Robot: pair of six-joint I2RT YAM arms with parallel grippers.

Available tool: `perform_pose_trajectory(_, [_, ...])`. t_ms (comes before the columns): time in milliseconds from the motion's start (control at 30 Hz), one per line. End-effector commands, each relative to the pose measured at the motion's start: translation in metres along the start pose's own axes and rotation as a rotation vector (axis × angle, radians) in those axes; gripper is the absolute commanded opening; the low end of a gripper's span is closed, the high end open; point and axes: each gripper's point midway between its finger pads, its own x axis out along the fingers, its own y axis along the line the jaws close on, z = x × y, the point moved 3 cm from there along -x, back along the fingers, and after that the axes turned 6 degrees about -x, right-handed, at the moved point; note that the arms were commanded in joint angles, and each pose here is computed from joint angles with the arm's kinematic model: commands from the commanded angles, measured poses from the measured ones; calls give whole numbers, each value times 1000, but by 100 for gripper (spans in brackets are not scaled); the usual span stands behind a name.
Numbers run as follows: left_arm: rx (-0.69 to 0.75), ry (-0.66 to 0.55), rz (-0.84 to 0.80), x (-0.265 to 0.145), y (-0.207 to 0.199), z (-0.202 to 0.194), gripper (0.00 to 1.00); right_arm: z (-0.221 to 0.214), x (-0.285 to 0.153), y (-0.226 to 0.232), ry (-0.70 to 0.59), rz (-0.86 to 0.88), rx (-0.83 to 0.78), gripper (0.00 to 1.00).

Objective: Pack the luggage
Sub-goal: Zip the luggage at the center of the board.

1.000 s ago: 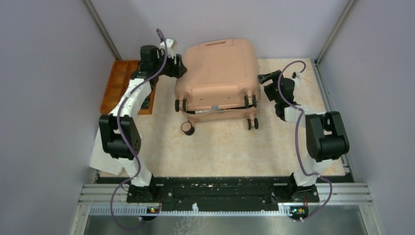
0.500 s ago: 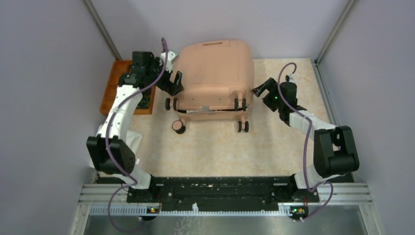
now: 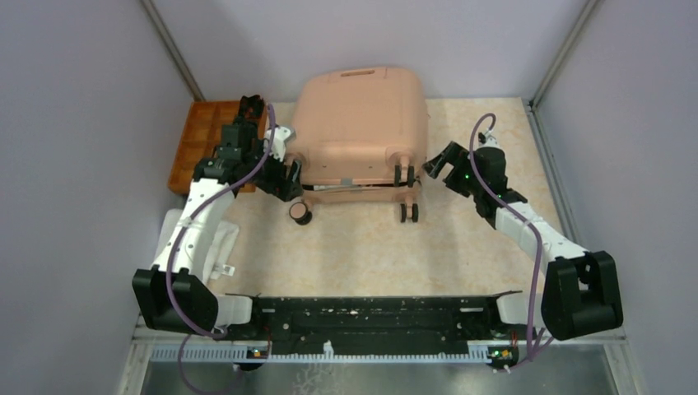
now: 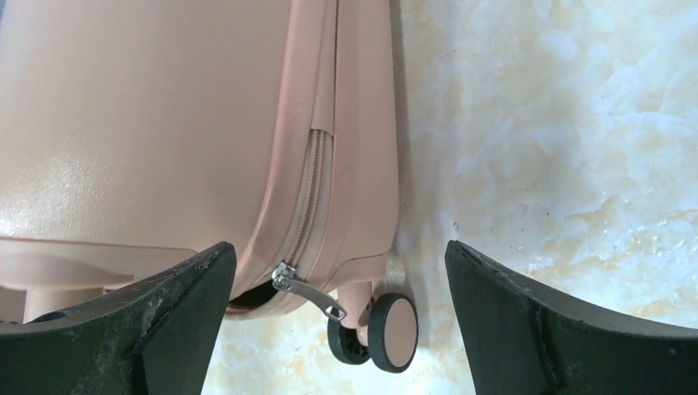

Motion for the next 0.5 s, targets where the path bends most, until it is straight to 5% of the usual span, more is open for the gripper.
perform_pose_trajectory(0, [-34, -70, 10, -1, -3, 8, 99, -6, -11, 6, 14, 78, -86, 99])
perform_pose_trajectory(200, [-69, -116, -25, 13, -1, 20, 98, -16, -16, 4, 21, 101, -75, 98])
perform_pose_trajectory(467, [-110, -65, -19, 31, 10, 23, 74, -14, -28, -3, 22, 51, -158, 92])
